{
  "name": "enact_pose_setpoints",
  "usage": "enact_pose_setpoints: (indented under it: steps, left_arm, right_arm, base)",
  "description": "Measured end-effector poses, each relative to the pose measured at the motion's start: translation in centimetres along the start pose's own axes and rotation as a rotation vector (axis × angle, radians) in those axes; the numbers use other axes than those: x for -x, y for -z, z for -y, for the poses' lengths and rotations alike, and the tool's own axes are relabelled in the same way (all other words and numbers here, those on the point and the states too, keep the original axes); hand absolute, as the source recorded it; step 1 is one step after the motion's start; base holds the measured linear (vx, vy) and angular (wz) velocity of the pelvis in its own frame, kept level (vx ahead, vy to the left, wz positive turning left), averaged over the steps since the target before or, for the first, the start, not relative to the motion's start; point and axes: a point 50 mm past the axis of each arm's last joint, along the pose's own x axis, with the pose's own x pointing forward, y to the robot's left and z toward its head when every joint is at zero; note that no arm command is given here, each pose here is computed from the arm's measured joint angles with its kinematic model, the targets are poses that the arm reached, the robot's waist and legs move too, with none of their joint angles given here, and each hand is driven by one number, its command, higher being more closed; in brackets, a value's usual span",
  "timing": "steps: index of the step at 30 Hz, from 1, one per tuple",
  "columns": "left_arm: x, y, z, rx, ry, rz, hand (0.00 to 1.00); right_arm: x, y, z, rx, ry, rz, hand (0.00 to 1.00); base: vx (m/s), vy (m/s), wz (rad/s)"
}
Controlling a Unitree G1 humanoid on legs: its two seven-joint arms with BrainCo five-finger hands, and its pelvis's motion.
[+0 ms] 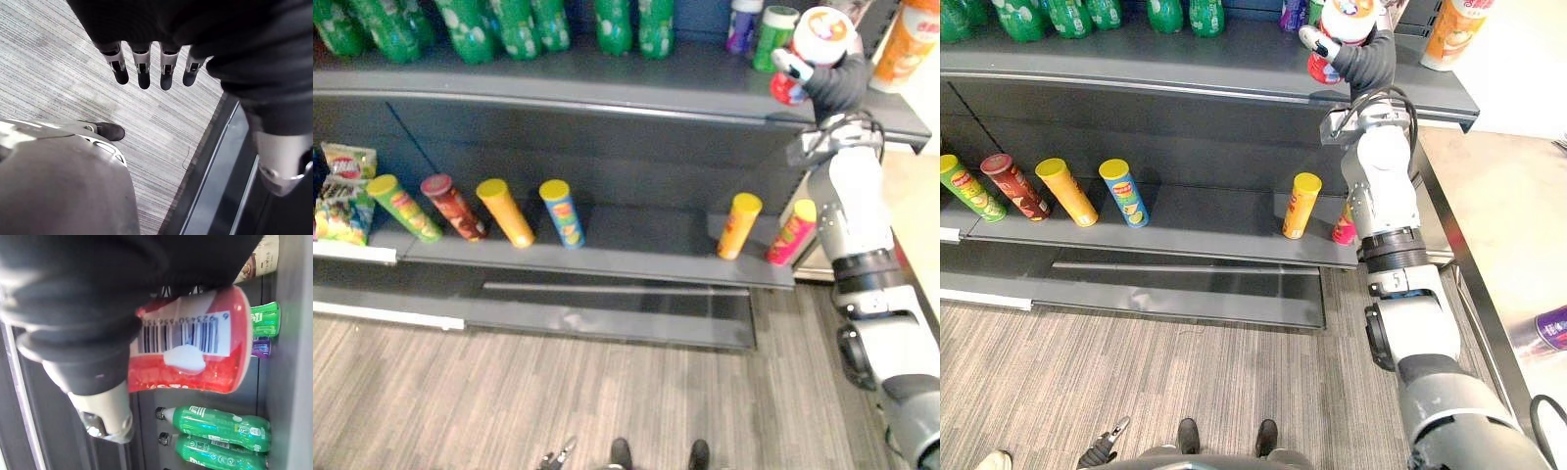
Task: Put the gum and the chips on the shelf.
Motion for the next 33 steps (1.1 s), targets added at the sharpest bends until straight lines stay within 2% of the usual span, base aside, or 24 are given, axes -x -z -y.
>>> enact_pose_setpoints:
  steps: [15,33]
  left_arm:
    - [-0.5,-1.9,1.3,0.001,0.031,0.052,0.0]
    - [-0.8,-3.5,2.0,0.013,0.024,0.105,0.0]
  right_arm:
    - [-2.5,-0.6,1.8,-0.03,0.134,-0.048,1.0]
    - [-4.5,-3.3,0.6,-0.053,0.123,0.022,1.0]
  base:
    - [0.02,0.003,0.03]
    - [0.02,0.005,0.02]
